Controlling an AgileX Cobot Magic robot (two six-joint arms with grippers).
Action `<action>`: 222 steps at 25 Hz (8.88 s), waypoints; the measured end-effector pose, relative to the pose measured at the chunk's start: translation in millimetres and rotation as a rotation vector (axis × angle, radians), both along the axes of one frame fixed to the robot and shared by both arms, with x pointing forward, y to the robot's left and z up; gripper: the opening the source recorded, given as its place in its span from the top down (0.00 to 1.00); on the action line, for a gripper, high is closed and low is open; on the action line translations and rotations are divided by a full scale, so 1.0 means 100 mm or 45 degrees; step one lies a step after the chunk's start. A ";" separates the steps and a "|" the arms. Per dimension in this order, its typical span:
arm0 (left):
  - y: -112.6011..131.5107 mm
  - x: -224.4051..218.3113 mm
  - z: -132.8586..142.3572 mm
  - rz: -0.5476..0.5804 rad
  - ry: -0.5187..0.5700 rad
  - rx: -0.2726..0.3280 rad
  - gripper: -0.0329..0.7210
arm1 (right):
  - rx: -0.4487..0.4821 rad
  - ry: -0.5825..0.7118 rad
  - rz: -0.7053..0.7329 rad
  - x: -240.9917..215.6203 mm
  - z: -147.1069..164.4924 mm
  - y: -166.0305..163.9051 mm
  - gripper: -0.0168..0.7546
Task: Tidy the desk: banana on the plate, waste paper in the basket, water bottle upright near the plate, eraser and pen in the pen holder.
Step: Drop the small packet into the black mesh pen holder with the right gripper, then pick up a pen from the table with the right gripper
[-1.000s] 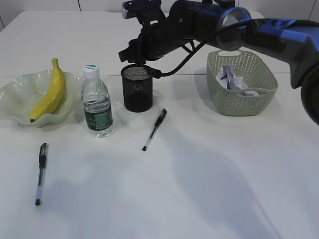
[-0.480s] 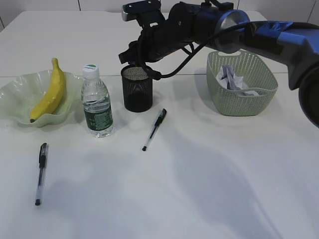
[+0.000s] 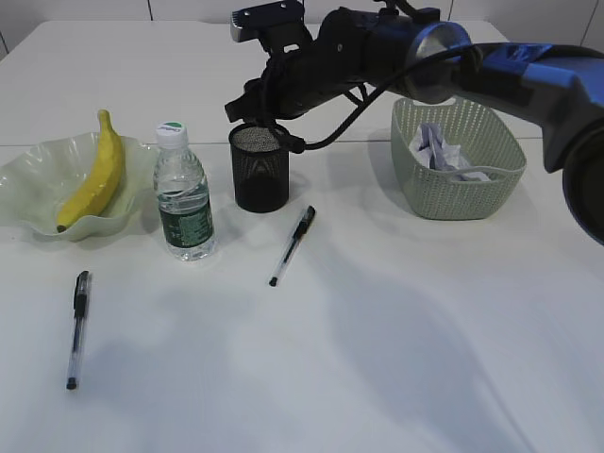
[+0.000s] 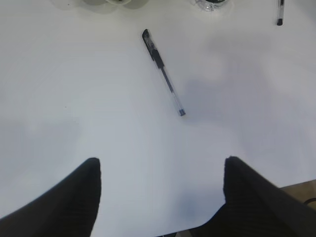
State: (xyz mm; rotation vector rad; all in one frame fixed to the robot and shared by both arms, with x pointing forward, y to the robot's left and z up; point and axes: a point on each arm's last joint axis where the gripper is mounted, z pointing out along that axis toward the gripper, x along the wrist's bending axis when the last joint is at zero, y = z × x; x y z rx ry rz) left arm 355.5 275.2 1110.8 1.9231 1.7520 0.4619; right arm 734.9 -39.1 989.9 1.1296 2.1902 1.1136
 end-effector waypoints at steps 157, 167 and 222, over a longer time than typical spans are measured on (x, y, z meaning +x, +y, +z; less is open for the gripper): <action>-0.08 -0.01 0.01 -0.020 0.010 -0.122 0.23 | 0.034 1.062 -0.915 -0.50 -0.45 0.07 0.57; -0.08 0.00 0.01 -0.019 0.004 -0.123 0.23 | 0.011 1.088 -0.968 -0.48 -0.64 0.07 0.57; -0.08 0.00 0.02 -0.019 -0.002 -0.125 0.23 | 0.024 1.120 -1.092 -0.46 -0.83 0.05 0.57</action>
